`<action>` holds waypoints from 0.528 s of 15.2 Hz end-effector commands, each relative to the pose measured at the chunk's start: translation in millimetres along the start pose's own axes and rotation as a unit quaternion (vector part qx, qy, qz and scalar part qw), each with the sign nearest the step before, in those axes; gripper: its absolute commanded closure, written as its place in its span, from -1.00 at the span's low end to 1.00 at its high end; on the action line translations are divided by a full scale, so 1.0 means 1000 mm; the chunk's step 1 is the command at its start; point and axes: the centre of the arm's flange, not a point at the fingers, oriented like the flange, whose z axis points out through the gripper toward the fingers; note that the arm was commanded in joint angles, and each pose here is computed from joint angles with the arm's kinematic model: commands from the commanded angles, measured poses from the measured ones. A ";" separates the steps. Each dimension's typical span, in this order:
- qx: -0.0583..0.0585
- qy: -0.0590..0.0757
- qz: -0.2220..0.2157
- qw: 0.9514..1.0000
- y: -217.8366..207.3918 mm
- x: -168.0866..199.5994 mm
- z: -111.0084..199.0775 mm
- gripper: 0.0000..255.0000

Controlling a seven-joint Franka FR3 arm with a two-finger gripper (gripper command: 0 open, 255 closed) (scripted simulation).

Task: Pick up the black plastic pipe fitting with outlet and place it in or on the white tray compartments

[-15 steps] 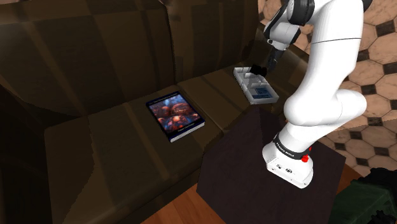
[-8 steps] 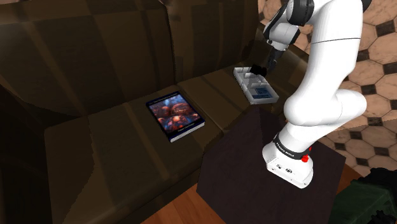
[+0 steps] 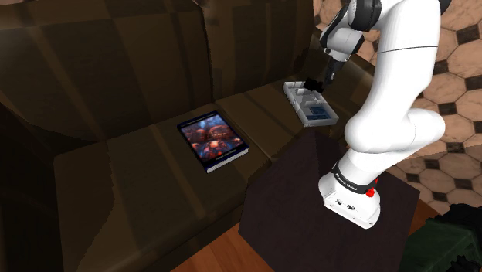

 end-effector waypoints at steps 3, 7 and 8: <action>0.000 0.000 0.000 1.000 0.000 0.000 0.000 -1.00; 0.018 0.006 -0.033 0.999 0.048 0.029 -0.001 -1.00; 0.022 0.007 -0.042 0.999 0.060 0.037 -0.001 -1.00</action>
